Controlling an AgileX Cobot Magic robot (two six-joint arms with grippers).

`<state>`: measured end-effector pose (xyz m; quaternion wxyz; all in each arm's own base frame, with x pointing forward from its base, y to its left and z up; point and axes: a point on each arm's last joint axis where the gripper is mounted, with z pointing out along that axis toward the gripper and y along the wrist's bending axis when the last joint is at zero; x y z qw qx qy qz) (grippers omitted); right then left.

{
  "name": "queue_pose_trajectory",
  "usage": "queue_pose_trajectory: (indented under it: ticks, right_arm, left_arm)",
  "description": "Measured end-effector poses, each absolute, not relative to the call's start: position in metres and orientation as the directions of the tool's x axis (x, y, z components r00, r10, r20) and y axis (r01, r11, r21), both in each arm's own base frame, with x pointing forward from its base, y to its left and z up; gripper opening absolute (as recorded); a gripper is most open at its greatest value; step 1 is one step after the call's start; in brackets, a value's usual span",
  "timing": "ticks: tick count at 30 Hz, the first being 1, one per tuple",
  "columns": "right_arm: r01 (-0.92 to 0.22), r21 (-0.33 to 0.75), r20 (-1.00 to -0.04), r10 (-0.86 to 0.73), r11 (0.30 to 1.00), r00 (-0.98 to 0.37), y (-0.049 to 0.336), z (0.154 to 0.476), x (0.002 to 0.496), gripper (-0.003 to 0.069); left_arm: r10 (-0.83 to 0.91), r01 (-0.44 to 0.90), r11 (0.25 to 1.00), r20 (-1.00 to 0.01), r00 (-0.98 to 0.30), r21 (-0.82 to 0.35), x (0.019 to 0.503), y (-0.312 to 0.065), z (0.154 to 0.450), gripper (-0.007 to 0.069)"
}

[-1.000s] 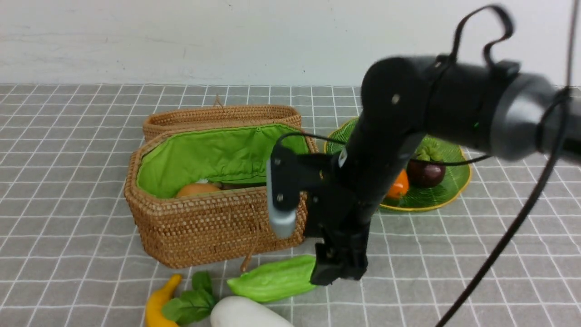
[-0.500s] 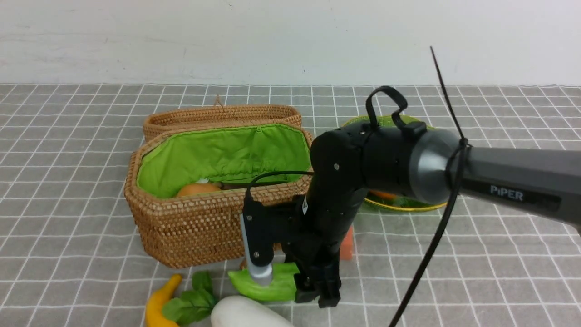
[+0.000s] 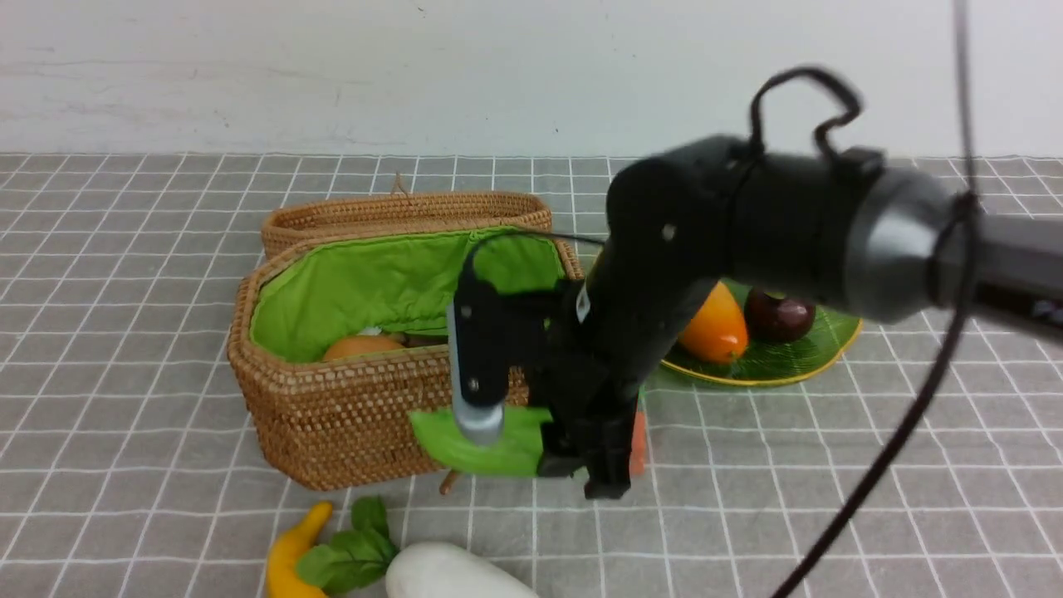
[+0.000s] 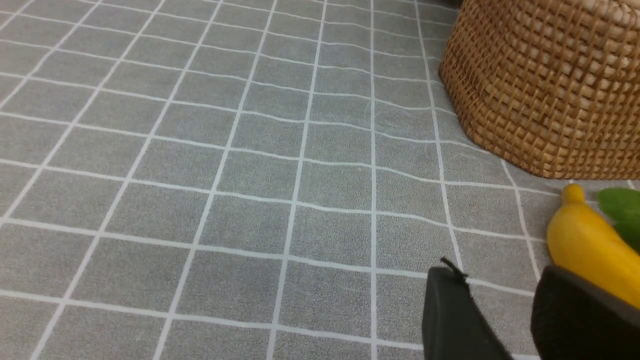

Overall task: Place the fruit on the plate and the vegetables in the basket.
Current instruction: Take a chayote with your right arm and place it on the basket on the left.

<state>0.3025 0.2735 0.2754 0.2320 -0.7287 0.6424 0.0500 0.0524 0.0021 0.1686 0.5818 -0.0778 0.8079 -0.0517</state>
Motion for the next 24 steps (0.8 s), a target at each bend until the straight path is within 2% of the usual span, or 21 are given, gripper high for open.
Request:
queue_pose_trajectory:
  ticks: [2, 5, 6, 7, 8, 10, 13, 19, 22, 24]
  right_arm:
    - [-0.955, -0.292, -0.399, -0.901, -0.052, 0.171, 0.274, 0.287, 0.302, 0.0406]
    - [-0.945, -0.327, -0.489, -0.858, 0.012, 0.158, 0.274, 0.316, 0.306, 0.0406]
    - [-0.938, -0.342, -0.533, -0.834, 0.056, 0.145, 0.274, 0.325, 0.312, 0.0406]
    - [-0.934, -0.349, -0.545, -0.827, 0.071, 0.141, 0.274, 0.327, 0.313, 0.0406]
    - [-0.919, -0.370, -0.593, -0.796, 0.137, 0.120, 0.271, 0.334, 0.322, 0.0406]
    - [-0.891, -0.396, -0.643, -0.760, 0.223, 0.096, 0.271, 0.335, 0.336, 0.0406]
    - [-0.867, -0.390, -0.683, -0.729, 0.311, 0.046, 0.273, 0.323, 0.351, 0.0406]
    - [-0.863, -0.296, -0.709, -0.700, 0.410, -0.090, 0.280, 0.295, 0.365, 0.0406]
    - [-0.856, -0.273, -0.710, -0.692, 0.439, -0.129, 0.281, 0.291, 0.367, 0.0458]
    - [-0.850, -0.248, -0.718, -0.677, 0.464, -0.161, 0.281, 0.290, 0.368, 0.0561]
  left_arm:
    - [-0.186, -0.066, 0.983, -0.932, -0.311, -0.174, 0.052, 0.002, 0.169, 0.0239]
    - [-0.186, -0.066, 0.983, -0.932, -0.311, -0.174, 0.052, 0.002, 0.169, 0.0239]
    - [-0.186, -0.066, 0.983, -0.932, -0.311, -0.174, 0.052, 0.002, 0.169, 0.0239]
    - [-0.186, -0.066, 0.983, -0.932, -0.311, -0.174, 0.052, 0.002, 0.169, 0.0239]
    - [-0.186, -0.066, 0.983, -0.932, -0.311, -0.174, 0.052, 0.002, 0.169, 0.0239]
    - [-0.186, -0.066, 0.983, -0.932, -0.311, -0.174, 0.052, 0.002, 0.169, 0.0239]
    - [-0.186, -0.066, 0.983, -0.932, -0.311, -0.174, 0.052, 0.002, 0.169, 0.0239]
    - [-0.186, -0.066, 0.983, -0.932, -0.311, -0.174, 0.052, 0.002, 0.169, 0.0239]
    - [-0.186, -0.066, 0.983, -0.932, -0.311, -0.174, 0.052, 0.002, 0.169, 0.0239]
    - [-0.186, -0.066, 0.983, -0.932, -0.311, -0.174, 0.052, 0.002, 0.169, 0.0239]
